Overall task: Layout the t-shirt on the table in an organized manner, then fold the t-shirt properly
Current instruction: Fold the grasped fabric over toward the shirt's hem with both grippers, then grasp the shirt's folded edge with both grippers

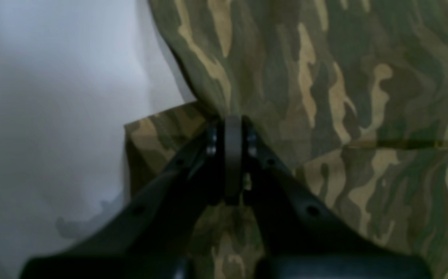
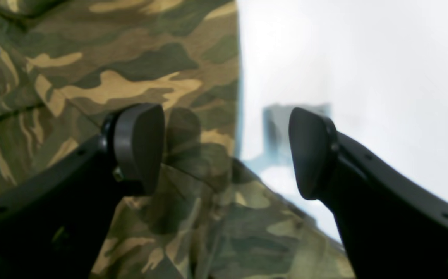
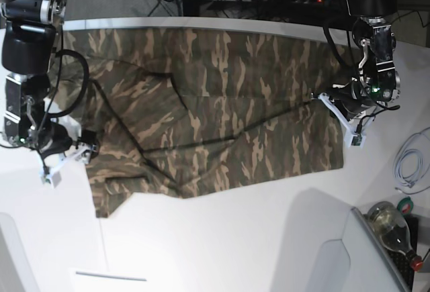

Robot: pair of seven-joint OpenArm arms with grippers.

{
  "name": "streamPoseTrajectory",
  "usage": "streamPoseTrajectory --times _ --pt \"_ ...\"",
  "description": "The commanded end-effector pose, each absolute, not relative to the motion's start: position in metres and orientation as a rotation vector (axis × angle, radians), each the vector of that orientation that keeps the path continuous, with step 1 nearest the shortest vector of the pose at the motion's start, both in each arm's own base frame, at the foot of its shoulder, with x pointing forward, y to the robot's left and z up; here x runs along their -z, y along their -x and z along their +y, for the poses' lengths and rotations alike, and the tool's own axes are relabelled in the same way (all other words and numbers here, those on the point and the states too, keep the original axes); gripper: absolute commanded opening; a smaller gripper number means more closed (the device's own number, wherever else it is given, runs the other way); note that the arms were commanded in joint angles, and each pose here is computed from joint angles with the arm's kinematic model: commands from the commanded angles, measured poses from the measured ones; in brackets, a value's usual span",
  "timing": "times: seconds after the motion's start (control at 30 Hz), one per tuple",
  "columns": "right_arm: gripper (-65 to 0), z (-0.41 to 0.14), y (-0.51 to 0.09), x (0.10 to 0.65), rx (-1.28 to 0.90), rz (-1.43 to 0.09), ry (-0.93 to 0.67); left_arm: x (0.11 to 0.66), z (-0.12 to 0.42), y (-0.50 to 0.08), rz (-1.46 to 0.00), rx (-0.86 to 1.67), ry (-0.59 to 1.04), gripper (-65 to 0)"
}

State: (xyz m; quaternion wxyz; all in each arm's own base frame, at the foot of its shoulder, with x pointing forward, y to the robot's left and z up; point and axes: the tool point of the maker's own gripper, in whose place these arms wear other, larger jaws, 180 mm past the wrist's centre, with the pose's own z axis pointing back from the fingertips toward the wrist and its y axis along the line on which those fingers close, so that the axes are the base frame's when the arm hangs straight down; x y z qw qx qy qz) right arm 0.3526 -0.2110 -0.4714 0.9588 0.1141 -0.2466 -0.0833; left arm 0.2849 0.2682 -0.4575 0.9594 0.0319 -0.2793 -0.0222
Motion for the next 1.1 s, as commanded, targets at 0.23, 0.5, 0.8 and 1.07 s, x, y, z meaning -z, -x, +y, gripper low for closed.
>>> streamPoseTrajectory --times 0.23,0.5,0.8,1.07 --pt "-21.0 -0.219 -0.362 0.461 0.167 -0.542 -0.224 0.446 0.275 -0.296 -0.610 0.045 -0.080 -65.0" --pt "-47.7 -0.212 -0.356 0.468 0.177 -0.518 -0.240 0.444 0.275 -0.299 -0.615 0.044 -0.080 -65.0" --pt "-64.4 -0.207 -0.351 0.478 0.194 -0.484 -0.258 0.443 0.275 -0.301 -0.618 0.044 -0.080 -65.0" --pt "-65.0 -0.207 -0.354 0.476 0.192 -0.494 -0.256 0.443 0.274 -0.298 -0.616 0.047 -0.081 -65.0"
